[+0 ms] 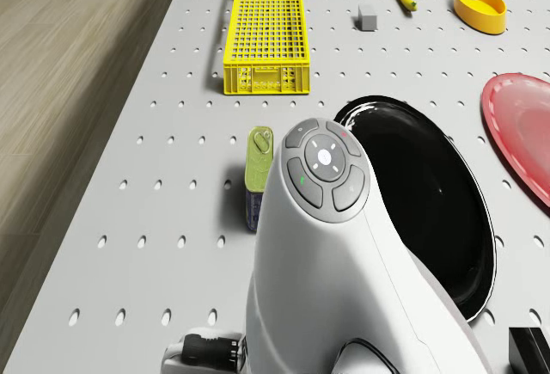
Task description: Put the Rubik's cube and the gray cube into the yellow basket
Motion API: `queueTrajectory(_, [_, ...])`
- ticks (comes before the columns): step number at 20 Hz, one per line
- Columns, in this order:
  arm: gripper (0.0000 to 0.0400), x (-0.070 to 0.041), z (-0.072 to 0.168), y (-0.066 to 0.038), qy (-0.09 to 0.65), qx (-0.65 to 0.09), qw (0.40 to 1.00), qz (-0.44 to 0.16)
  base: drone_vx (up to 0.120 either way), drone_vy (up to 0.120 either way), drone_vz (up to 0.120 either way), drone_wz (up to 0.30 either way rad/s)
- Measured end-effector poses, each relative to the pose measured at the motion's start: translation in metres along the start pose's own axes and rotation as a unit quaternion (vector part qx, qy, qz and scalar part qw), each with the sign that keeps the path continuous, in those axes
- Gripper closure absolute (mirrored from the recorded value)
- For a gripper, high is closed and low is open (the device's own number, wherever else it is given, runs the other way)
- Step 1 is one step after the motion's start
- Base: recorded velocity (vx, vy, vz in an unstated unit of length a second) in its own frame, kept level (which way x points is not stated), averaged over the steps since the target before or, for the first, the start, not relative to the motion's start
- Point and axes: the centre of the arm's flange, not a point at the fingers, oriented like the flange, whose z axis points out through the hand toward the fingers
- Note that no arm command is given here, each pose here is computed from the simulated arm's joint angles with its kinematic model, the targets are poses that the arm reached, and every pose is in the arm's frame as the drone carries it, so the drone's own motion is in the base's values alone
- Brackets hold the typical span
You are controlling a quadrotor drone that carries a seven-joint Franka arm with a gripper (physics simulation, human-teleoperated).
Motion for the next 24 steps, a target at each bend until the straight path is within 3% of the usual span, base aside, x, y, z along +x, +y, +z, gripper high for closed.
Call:
queueTrajectory(8, [0.0000, -0.0061, 0.0000, -0.0060, 0.032, -0.030, 0.999, -0.001, 0.120, -0.005, -0.120, 0.000])
queueTrajectory(13, [0.0000, -0.0072, 0.0001, -0.0071, 0.038, -0.035, 0.999, -0.001, 0.008, 0.000, -0.120, 0.000])
queueTrajectory(21, [0.0000, -0.0078, 0.0001, -0.0077, 0.041, -0.038, 0.998, -0.001, 0.120, 0.000, -0.120, 0.000])
queueTrajectory(24, [0.0000, -0.0079, 0.0001, -0.0077, 0.041, -0.038, 0.998, -0.001, 0.000, 0.000, -0.120, 0.000])
